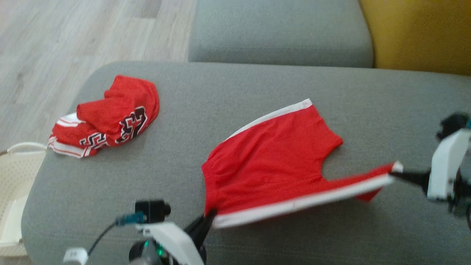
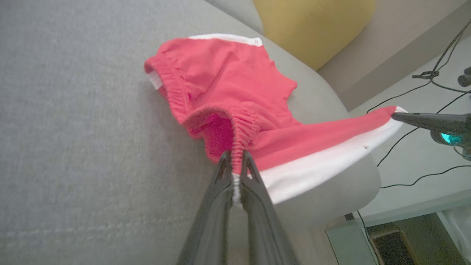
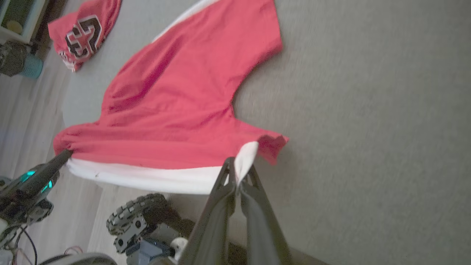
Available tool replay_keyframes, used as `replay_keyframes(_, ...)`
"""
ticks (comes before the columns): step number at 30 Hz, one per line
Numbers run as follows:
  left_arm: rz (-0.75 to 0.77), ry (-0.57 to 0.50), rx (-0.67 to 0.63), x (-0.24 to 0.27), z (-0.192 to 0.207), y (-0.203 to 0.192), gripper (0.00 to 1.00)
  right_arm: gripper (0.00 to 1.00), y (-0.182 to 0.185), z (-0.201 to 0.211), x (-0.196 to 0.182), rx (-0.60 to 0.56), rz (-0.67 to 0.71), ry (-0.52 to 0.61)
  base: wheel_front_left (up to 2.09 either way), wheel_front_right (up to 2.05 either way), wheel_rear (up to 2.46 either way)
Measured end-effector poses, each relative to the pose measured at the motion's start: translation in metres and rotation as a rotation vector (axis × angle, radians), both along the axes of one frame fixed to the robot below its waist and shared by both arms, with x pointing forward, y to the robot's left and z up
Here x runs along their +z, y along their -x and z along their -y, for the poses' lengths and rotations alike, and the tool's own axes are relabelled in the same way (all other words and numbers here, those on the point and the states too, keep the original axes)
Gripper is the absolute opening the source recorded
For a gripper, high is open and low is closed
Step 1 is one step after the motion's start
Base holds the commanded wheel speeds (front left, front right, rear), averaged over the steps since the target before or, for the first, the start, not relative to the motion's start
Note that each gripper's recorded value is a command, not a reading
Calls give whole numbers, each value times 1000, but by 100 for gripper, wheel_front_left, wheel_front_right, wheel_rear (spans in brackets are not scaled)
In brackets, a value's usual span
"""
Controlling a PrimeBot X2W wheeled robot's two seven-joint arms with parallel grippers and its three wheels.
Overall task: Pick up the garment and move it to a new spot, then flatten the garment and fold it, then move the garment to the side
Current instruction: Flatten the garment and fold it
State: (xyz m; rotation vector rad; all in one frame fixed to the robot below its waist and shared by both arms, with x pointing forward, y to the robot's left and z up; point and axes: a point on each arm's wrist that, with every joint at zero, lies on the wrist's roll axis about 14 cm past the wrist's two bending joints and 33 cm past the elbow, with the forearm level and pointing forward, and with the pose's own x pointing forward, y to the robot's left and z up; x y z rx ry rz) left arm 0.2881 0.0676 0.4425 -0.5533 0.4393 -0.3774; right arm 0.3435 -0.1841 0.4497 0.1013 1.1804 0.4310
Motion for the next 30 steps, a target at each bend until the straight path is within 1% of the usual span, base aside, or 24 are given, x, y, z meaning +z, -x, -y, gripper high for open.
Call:
replay_keyframes(4, 44, 3, -3, 21, -1, -24, 0, 0, -48, -17, 26, -24, 84, -18, 0, 0, 0)
replay_keyframes(7, 65, 2, 6, 31, -6, -44, 0, 0, -82, -30, 40, -37, 121, -27, 0, 0, 0)
replay_keyframes(10, 73, 2, 9, 35, -8, -65, 0, 0, -111, -38, 44, -44, 134, 5, 0, 0, 0)
replay_keyframes(11, 73, 2, 9, 35, -8, -65, 0, 0, -111, -38, 44, -44, 134, 5, 0, 0, 0)
replay_keyframes(14, 61, -3, 13, 31, -10, -84, 0, 0, -138, -47, 43, -55, 141, 18, 0, 0, 0)
replay_keyframes(17, 27, -29, 16, 17, -16, -104, 0, 0, -166, -64, 34, -60, 132, 19, 0, 0, 0)
replay_keyframes(23, -27, -48, 29, -6, -23, -120, 0, 0, -183, -77, 1, -42, 79, 60, 0, 0, 0)
replay_keyframes(27, -46, -59, 42, -17, -27, -130, 0, 0, -191, -84, -16, -36, 61, 64, 0, 0, 0)
replay_keyframes(30, -48, -61, 46, -22, -29, -137, 0, 0, -200, -90, -22, -32, 71, 57, 0, 0, 0)
